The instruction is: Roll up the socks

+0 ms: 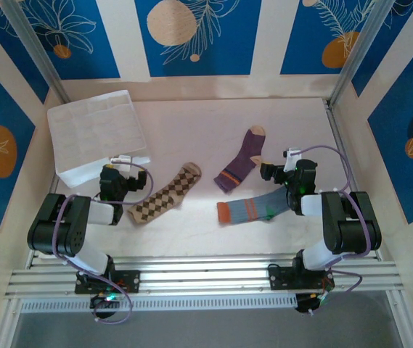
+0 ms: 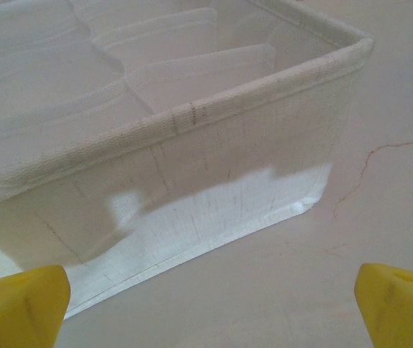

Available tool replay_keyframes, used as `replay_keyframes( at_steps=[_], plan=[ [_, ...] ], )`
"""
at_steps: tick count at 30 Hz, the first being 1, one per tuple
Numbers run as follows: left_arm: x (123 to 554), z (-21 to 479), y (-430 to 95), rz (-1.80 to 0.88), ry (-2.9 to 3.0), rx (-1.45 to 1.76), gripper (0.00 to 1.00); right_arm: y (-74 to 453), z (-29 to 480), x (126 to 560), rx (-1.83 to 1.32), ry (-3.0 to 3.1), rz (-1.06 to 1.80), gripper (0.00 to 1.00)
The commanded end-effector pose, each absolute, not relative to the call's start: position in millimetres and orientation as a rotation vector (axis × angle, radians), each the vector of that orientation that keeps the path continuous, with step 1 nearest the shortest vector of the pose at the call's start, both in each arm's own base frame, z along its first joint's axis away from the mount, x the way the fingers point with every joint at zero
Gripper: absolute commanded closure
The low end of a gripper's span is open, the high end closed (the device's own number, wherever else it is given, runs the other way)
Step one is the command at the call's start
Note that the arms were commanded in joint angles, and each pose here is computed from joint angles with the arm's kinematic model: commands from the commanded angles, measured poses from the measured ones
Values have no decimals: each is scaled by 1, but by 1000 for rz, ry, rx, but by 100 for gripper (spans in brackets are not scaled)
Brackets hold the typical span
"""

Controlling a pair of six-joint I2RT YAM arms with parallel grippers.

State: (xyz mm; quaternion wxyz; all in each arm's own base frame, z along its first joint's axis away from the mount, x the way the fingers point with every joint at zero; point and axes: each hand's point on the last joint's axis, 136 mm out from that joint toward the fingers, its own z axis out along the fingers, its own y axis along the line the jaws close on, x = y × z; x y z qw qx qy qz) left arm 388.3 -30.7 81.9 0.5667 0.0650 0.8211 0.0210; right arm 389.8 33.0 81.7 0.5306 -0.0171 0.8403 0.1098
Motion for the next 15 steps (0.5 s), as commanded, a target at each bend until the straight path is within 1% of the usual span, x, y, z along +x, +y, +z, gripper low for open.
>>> replay_keyframes(
  at_steps=[1,15],
  plan=[
    [395,92,-27,54,1895,135,0,33,94,396,-60,1959,246,1],
    [395,92,-27,53,1894,135,0,32,94,396,-58,1960,250,1]
  ],
)
